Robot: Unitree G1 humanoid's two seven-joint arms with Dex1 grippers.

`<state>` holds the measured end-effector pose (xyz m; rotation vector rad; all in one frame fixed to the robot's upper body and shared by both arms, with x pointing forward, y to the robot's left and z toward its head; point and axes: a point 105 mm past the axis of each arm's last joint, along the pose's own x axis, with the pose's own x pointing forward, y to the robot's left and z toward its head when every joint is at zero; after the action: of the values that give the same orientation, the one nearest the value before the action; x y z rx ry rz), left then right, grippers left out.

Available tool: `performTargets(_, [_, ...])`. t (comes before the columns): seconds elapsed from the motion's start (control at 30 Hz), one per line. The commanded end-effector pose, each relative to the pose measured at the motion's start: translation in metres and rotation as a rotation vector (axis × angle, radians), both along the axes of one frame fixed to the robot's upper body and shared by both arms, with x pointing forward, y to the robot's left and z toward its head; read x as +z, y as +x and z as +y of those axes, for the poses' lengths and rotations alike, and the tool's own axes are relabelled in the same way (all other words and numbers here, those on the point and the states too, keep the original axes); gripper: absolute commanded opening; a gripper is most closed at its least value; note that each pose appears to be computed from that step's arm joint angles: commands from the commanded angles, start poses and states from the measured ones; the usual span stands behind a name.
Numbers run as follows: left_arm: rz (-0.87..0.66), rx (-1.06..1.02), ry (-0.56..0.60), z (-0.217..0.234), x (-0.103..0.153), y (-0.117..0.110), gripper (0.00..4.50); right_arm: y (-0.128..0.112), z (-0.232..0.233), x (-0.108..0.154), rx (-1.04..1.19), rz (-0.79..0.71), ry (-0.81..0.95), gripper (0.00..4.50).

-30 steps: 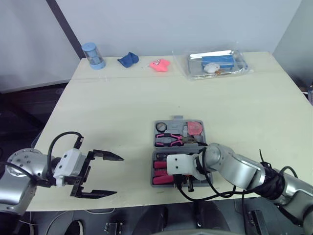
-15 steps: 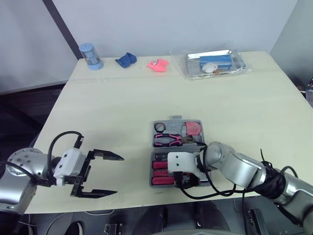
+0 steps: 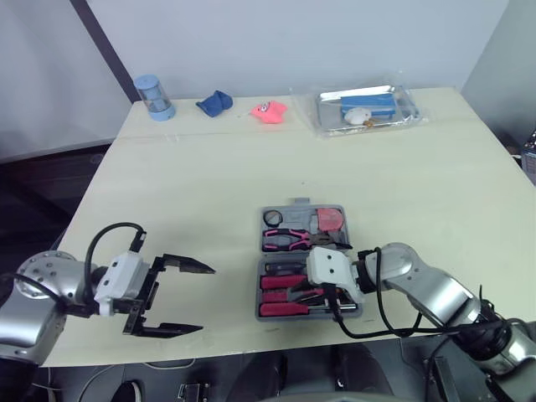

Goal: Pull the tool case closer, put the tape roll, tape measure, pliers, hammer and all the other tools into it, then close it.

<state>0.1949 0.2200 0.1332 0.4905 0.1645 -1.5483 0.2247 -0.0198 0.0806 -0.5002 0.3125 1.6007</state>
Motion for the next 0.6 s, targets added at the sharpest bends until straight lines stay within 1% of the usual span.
performTargets(0.03, [0.004, -0.083, -0.010, -0.007, 0.005, -0.008, 4.50, -0.002, 0.004, 0.002, 0.068, -0.051, 0.060, 0.08])
performTargets(0.3, [0.002, -0.098, -0.021, -0.012, 0.006, -0.006, 4.50, -0.001, 0.000, -0.027, 0.101, -0.042, 0.020, 0.08])
performTargets(0.5, [-0.001, -0.097, -0.026, -0.013, 0.006, -0.006, 4.50, 0.006, -0.013, -0.055, 0.065, -0.069, -0.104, 0.08])
performTargets(0.6, [0.002, -0.096, -0.029, -0.014, 0.005, -0.006, 4.50, 0.005, -0.016, -0.057, 0.056, -0.062, -0.106, 0.08])
